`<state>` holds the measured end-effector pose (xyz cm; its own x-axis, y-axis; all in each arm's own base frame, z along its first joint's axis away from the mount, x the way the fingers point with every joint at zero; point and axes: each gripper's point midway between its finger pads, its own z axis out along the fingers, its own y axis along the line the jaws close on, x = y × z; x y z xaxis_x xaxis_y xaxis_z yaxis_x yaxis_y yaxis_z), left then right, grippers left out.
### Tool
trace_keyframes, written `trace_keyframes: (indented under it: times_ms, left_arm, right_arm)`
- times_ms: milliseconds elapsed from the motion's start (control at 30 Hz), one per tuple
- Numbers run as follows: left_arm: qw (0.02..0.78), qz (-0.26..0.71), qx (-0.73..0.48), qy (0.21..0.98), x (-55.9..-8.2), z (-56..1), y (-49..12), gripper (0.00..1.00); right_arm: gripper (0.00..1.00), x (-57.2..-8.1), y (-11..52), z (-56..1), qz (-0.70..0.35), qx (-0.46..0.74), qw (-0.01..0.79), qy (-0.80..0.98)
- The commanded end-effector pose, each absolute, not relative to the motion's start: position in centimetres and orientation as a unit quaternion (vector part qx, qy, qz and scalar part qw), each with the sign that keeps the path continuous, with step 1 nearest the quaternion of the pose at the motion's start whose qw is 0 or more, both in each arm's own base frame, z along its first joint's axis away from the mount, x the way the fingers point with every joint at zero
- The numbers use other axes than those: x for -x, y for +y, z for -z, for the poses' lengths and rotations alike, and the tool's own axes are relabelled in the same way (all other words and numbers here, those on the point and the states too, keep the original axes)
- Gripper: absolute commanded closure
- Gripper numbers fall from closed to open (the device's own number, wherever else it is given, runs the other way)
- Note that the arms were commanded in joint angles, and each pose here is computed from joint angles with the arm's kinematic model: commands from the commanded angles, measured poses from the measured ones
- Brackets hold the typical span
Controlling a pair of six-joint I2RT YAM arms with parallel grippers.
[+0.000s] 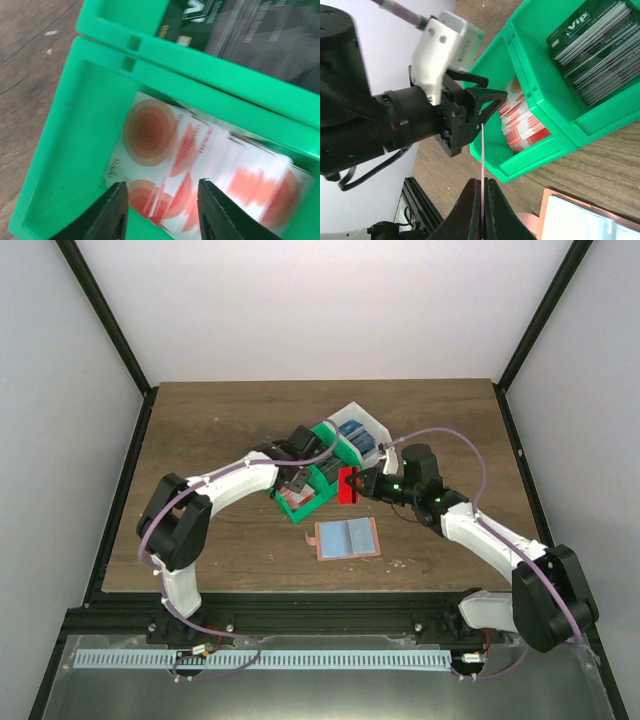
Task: Put the credit cards into the card holder
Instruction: Place the credit card in the storage box, then insert the credit card into the card holder.
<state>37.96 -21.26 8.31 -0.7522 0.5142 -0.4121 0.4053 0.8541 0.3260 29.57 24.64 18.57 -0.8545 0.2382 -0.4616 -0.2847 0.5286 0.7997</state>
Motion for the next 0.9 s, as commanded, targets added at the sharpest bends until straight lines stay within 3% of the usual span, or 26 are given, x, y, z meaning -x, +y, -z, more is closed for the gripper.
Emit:
trace_keyframes:
  times_ms: [0, 133, 400, 567, 767, 867]
  left_arm:
    - [0.28, 0.01, -0.212, 0.936, -36.4, -12.2, -24.0, 0.55]
    - [0.294, 0.153, -0.186, 0.925, -33.7, -15.2, -26.6, 0.45]
    - [0.252, 0.379, -0.147, 0.878, -25.9, -16.5, -30.0, 0.42]
    - [0.222, 0.396, -0.147, 0.879, -22.9, -13.8, -31.4, 0.44]
    - [0.203, 0.341, -0.162, 0.903, -21.2, -9.2, -32.7, 0.63]
    - [0.192, 0.318, -0.172, 0.913, -20.6, -7.1, -33.1, 0.69]
  right_arm:
    - [0.99, -28.9, 23.9, -18.5, -0.475, 0.011, 0.274, 0.836]
    - [0.99, -28.0, 23.6, -17.1, -0.465, 0.017, 0.26, 0.846]
    - [0.98, -25.7, 23.8, -14.8, -0.467, 0.054, 0.221, 0.854]
    - [0.98, -24.7, 23.7, -12.0, -0.457, 0.068, 0.188, 0.867]
    - [0.98, -24.7, 23.4, -8.0, -0.434, 0.074, 0.162, 0.883]
    - [0.98, -24.7, 23.4, -6.7, -0.437, 0.07, 0.158, 0.883]
